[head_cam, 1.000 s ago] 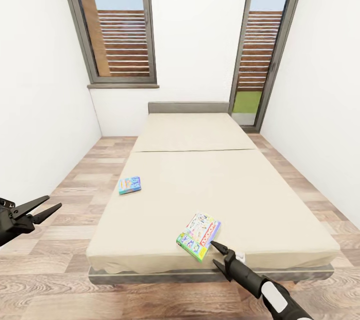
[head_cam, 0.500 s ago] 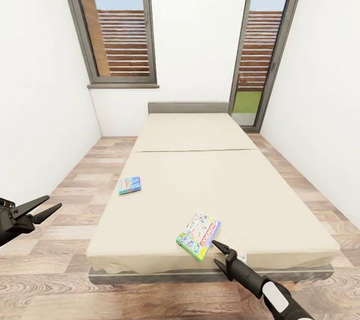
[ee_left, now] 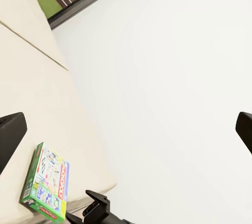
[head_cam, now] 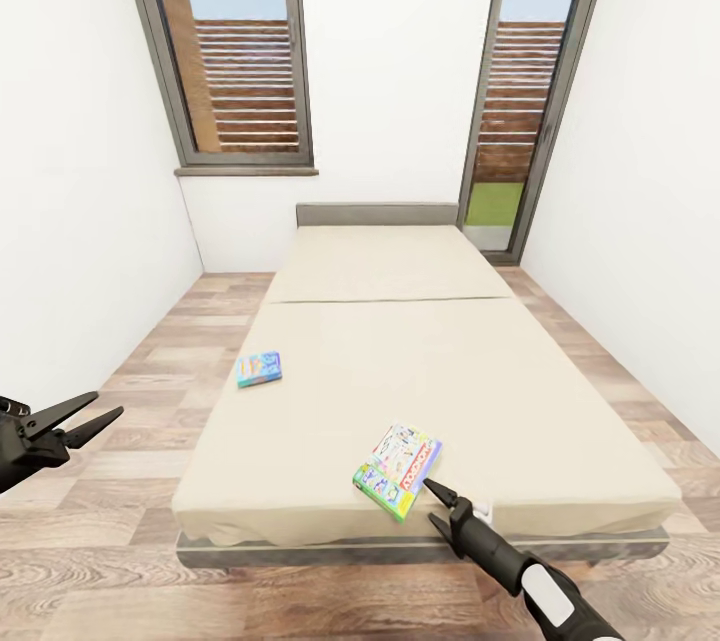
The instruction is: Put all the toys in the child's room - the three board games (two on the bed and one on the table), the two jigsaw puzzles on the table, and the tennis ball on the table - inside the toy box on the table in the child's room.
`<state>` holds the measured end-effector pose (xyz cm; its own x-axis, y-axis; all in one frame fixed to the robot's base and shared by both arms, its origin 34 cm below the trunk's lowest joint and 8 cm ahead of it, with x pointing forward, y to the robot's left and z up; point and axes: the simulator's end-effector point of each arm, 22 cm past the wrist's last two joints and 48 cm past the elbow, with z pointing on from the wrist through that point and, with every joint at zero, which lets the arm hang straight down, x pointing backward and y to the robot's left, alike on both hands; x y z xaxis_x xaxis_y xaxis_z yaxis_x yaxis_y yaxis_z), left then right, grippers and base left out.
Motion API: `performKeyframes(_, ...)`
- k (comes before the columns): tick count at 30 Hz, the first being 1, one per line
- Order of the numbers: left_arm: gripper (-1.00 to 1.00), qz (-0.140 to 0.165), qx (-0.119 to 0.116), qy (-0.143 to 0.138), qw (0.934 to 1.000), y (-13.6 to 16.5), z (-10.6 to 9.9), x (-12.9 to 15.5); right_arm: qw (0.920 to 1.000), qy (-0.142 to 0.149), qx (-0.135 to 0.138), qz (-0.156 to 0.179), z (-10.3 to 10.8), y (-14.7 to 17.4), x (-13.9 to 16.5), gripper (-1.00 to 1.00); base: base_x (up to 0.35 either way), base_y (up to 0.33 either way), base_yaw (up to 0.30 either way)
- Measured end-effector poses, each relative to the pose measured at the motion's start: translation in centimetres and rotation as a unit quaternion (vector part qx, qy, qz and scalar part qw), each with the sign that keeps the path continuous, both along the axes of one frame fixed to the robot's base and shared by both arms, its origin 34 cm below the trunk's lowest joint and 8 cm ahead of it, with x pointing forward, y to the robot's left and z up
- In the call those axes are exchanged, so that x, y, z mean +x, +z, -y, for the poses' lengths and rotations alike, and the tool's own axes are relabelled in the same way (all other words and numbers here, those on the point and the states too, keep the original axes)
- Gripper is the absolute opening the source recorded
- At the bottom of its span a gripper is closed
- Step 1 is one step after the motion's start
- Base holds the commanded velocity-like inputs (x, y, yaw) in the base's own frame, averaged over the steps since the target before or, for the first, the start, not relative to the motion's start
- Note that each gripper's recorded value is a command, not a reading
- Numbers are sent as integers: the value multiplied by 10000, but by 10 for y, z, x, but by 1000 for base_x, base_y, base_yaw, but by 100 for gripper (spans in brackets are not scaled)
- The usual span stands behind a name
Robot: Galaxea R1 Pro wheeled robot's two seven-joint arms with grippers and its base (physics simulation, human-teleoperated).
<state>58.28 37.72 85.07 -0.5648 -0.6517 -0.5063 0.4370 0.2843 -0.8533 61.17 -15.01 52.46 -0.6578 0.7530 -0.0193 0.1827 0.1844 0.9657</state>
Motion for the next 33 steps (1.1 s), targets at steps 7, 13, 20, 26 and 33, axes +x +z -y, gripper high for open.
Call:
performKeyframes(7, 100, 2, -2, -1, 10000, -4, 0, -1, 10000, 6, -18, -36, -2, -6, -2, 100, 0, 0, 0)
performKeyframes(13, 100, 28, -24, -22, 10000, -11, 1, -3, 9999, 41, -43, -139, -6, -19, -6, 100, 0, 0, 0)
performKeyframes(20, 100, 52, -43, -38, 10000, -22, 1, -6, 9988, 56, -226, -433, -9, -47, -13, 100, 0, 0, 0)
performKeyframes(26, 100, 58, -48, -43, 10000, -22, 1, -6, 9985, 59, -250, -473, -9, -49, -14, 100, 0, 0, 0)
performKeyframes(33, 100, 60, -47, -43, 10000, -22, 1, -7, 9985, 60, -253, -477, -9, -49, -14, 100, 60, 31, 0)
